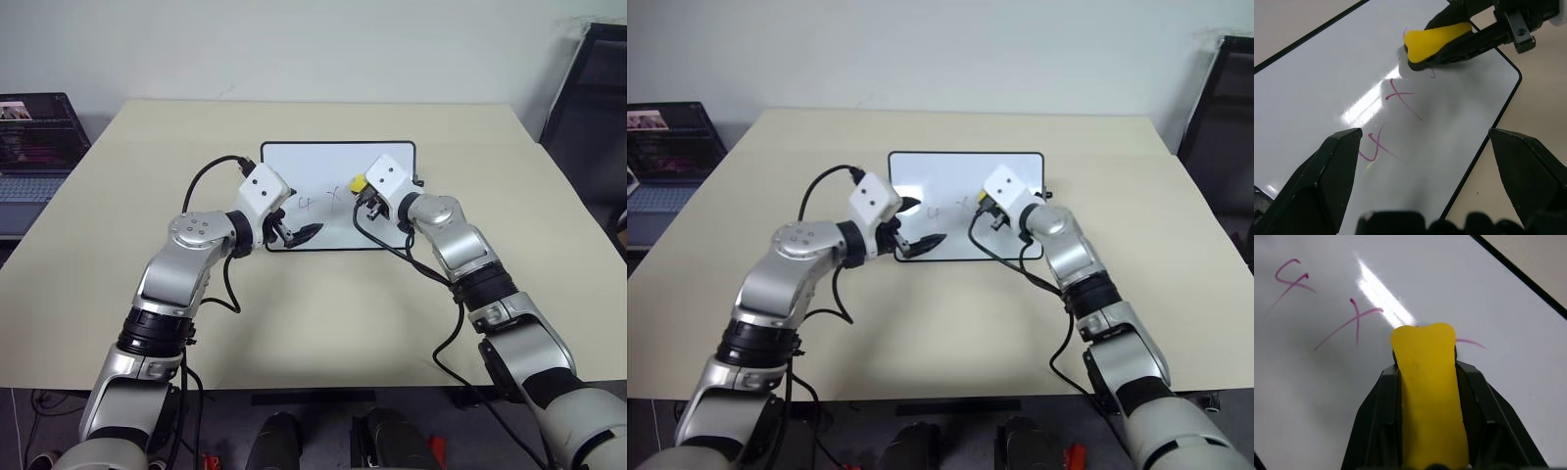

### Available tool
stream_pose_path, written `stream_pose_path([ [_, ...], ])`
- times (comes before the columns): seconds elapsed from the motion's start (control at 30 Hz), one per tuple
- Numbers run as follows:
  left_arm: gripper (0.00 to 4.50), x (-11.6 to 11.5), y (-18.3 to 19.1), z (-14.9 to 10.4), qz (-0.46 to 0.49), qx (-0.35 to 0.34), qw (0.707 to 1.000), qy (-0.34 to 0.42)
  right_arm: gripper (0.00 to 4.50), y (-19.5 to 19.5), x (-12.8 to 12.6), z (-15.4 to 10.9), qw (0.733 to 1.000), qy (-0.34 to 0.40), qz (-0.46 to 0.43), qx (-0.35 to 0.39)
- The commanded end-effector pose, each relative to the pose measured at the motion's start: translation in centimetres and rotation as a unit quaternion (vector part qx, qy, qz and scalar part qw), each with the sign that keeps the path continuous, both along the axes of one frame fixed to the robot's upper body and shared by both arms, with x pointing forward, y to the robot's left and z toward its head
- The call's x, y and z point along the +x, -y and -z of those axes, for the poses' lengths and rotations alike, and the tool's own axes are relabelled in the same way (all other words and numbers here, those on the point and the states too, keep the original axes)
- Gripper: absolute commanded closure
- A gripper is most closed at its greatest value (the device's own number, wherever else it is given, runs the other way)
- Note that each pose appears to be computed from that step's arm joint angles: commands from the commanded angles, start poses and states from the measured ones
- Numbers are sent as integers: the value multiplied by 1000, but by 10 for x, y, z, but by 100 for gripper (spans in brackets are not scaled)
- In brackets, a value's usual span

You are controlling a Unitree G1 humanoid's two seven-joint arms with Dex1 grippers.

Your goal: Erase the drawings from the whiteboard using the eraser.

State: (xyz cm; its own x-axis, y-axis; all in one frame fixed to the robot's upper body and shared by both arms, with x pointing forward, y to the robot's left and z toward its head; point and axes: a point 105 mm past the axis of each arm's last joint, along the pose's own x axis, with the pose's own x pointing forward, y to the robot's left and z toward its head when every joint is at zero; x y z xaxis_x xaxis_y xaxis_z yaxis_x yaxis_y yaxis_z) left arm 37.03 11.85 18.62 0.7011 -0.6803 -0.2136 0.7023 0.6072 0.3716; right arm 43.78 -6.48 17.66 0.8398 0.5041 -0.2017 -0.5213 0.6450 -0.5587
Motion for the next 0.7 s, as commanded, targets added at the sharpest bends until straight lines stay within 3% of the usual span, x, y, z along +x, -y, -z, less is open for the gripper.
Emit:
stream_pose_path([
  [0.03,0,-5,3,-14,8,-13,1000,21,336,5,8,-21,998,51,29,2],
  [0.2,0,-9,5,-9,11,-11,1000,13,336,5,17,-34,995,81,51,9],
  [0.37,0,-12,5,-6,13,-10,1000,10,336,2,15,-18,998,43,33,-6],
  [0.53,0,-13,3,-4,10,-11,1000,6,336,-4,-3,11,998,-29,-24,-42],
  [0.7,0,-12,2,-2,8,-12,1000,5,336,-7,-6,5,997,-8,-33,-64],
])
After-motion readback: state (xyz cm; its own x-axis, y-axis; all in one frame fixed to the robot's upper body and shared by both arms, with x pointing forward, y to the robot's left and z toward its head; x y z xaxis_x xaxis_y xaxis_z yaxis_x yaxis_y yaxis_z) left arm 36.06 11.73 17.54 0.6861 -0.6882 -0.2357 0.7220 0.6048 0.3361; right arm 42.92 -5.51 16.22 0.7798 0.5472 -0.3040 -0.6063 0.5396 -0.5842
